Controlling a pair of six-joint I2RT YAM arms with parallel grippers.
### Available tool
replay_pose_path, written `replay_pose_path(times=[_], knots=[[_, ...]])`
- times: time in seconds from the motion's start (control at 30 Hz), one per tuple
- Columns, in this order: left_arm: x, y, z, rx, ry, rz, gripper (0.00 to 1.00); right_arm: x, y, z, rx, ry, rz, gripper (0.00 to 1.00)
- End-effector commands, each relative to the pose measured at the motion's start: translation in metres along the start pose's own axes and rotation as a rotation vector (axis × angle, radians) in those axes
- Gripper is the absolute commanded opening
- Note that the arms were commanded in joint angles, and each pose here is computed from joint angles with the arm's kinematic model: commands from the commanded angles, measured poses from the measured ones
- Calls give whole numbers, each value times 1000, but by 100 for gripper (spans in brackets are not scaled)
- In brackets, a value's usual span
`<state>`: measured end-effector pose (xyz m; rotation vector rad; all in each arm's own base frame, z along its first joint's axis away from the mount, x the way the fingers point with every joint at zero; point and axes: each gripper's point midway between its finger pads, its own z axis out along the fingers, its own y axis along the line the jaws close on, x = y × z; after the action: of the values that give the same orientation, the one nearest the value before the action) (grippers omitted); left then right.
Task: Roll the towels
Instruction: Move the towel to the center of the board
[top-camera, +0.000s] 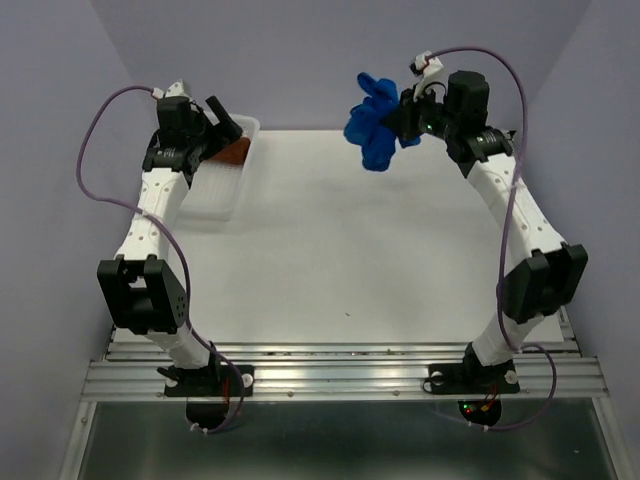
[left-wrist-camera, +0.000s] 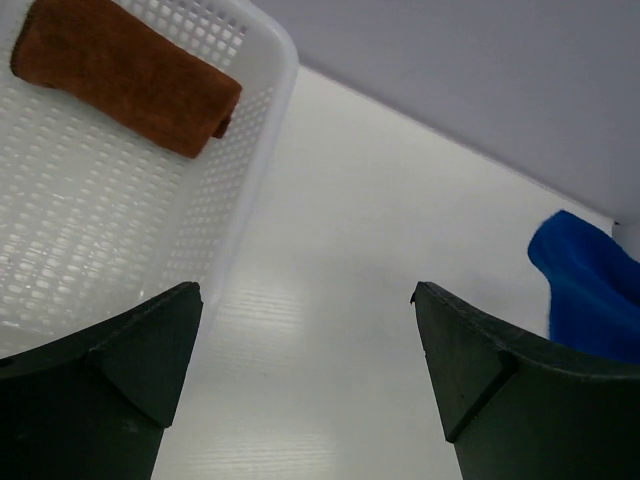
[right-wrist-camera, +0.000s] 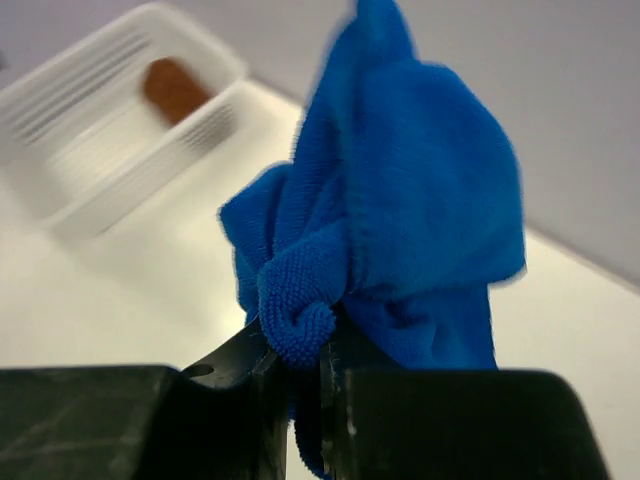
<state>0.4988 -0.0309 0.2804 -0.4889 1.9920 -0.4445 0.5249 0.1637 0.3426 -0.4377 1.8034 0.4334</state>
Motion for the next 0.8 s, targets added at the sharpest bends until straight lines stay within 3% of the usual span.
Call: replay_pose_path(times=[0.0, 0.03, 0.07, 0.13, 0.17, 0.2, 0.23, 0.33, 0.6, 0.77], knots=[[8, -39, -26, 93, -18, 11, 99, 54, 49, -29, -231, 86, -6, 14], [20, -46, -29, 106, 0, 18, 99, 82, 44, -43, -162, 135, 28, 24], [27, -49, -29, 111, 16, 16, 99, 100, 38, -50, -106, 171, 49, 24], [42, -56, -32, 130, 47, 24, 99, 125, 17, -72, 77, 211, 104, 77], [58, -58, -31, 129, 84, 33, 99, 166, -11, -86, 291, 289, 173, 94], [67, -58, -31, 123, 102, 37, 99, 180, -24, -98, 397, 315, 194, 100], [75, -57, -31, 114, 119, 40, 99, 195, -40, -117, 534, 353, 203, 100], [107, -58, -33, 87, 192, 61, 99, 214, -43, -146, 641, 404, 256, 100], [232, -58, -67, 80, 467, 123, 99, 196, -5, -154, 456, 322, 324, 100], [343, -88, -124, 249, 763, 228, 99, 195, -8, -141, 460, 330, 346, 100]])
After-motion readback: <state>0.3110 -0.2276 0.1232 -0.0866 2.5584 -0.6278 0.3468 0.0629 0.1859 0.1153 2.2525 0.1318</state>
